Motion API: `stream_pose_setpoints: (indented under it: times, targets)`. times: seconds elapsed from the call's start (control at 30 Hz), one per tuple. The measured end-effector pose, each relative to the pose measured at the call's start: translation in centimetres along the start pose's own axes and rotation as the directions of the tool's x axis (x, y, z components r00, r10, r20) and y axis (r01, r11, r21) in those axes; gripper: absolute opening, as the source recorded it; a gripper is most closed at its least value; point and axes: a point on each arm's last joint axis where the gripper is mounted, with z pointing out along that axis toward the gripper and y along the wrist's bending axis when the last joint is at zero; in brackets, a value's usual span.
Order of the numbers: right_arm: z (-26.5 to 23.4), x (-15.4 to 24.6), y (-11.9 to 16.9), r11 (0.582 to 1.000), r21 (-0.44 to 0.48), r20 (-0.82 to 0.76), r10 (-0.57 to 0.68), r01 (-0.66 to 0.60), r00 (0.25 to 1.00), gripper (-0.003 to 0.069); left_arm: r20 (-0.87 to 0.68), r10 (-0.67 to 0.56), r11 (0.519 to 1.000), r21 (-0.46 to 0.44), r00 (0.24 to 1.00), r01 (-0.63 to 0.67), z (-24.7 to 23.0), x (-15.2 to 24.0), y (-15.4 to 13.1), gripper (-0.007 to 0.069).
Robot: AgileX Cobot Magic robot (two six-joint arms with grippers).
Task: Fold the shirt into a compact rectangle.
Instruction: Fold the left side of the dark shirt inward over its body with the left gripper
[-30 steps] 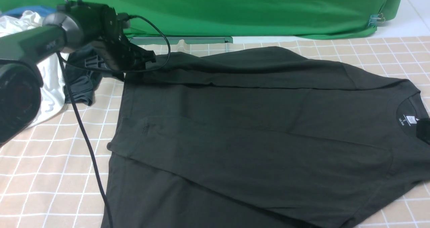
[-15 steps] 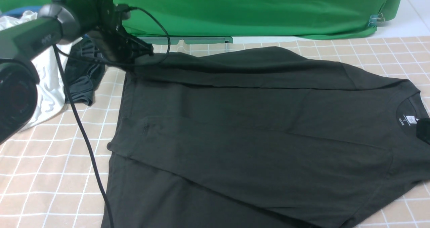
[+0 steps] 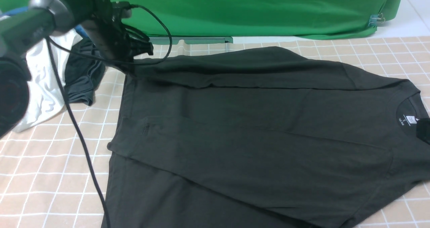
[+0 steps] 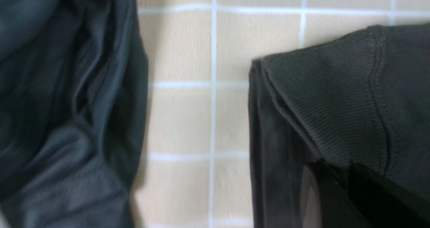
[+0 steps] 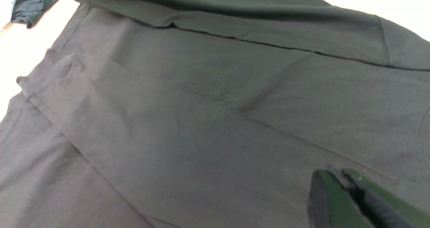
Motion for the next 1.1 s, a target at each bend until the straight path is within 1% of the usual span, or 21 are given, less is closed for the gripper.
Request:
stream_pose_setpoints:
  times: [0.2, 0.33, 0.43, 0.57, 0.67, 0.77, 0.9, 1.0, 1.07, 1.1]
  targets:
    - [0.0, 0.0, 0.0, 1.000, 0.000, 0.000, 0.000, 0.000, 1.000, 0.0071, -0.002, 0.007, 1.000, 0.019, 1.000, -0.007, -5.9, 0.4, -0.5, 0.0037]
    - [0.0, 0.0, 0.0, 1.000, 0.000, 0.000, 0.000, 0.000, 1.000, 0.0071, -0.031, 0.026, 0.999, 0.023, 0.999, -0.026, -7.3, 2.0, -1.2, 0.0037]
    - [0.0, 0.0, 0.0, 1.000, 0.000, 0.000, 0.000, 0.000, 1.000, 0.0072, -0.095, 0.033, 0.999, 0.024, 0.995, -0.031, -7.3, 4.5, -2.2, 0.0037]
    - [0.0, 0.0, 0.0, 1.000, 0.000, -0.001, 0.000, 0.000, 1.000, 0.0078, -0.169, 0.014, 1.000, -0.009, 0.986, -0.016, -7.5, 7.9, -3.0, 0.0037]
    - [0.0, 0.0, 0.0, 1.000, 0.001, -0.004, 0.000, 0.000, 1.000, 0.0085, -0.218, -0.010, 0.999, -0.052, 0.976, -0.002, -7.7, 10.8, -3.0, 0.0037]
    - [0.0, 0.0, 0.0, 1.000, 0.001, -0.004, 0.000, 0.000, 1.000, 0.0090, -0.255, -0.043, 0.997, -0.065, 0.966, 0.027, -7.3, 13.5, -2.9, 0.0037]
    - [0.0, 0.0, 0.0, 1.000, 0.001, -0.004, 0.000, 0.000, 1.000, 0.0090, -0.272, -0.075, 0.997, -0.053, 0.959, 0.063, -6.5, 15.5, -2.9, 0.0037]
    - [0.0, 0.0, 0.0, 1.000, 0.001, -0.004, 0.000, 0.000, 1.000, 0.0094, -0.313, -0.104, 0.995, -0.033, 0.944, 0.099, -5.5, 17.1, -3.0, 0.0039]
    - [0.0, 0.0, 0.0, 1.000, 0.001, -0.004, 0.000, 0.000, 1.000, 0.0098, -0.329, -0.094, 0.996, -0.020, 0.940, 0.092, -5.2, 17.6, -3.2, 0.0046]
    - [0.0, 0.0, 0.0, 1.000, 0.001, -0.004, 0.000, 0.000, 1.000, 0.0099, -0.332, -0.083, 0.996, -0.014, 0.940, 0.083, -5.2, 17.7, -3.2, 0.0060]
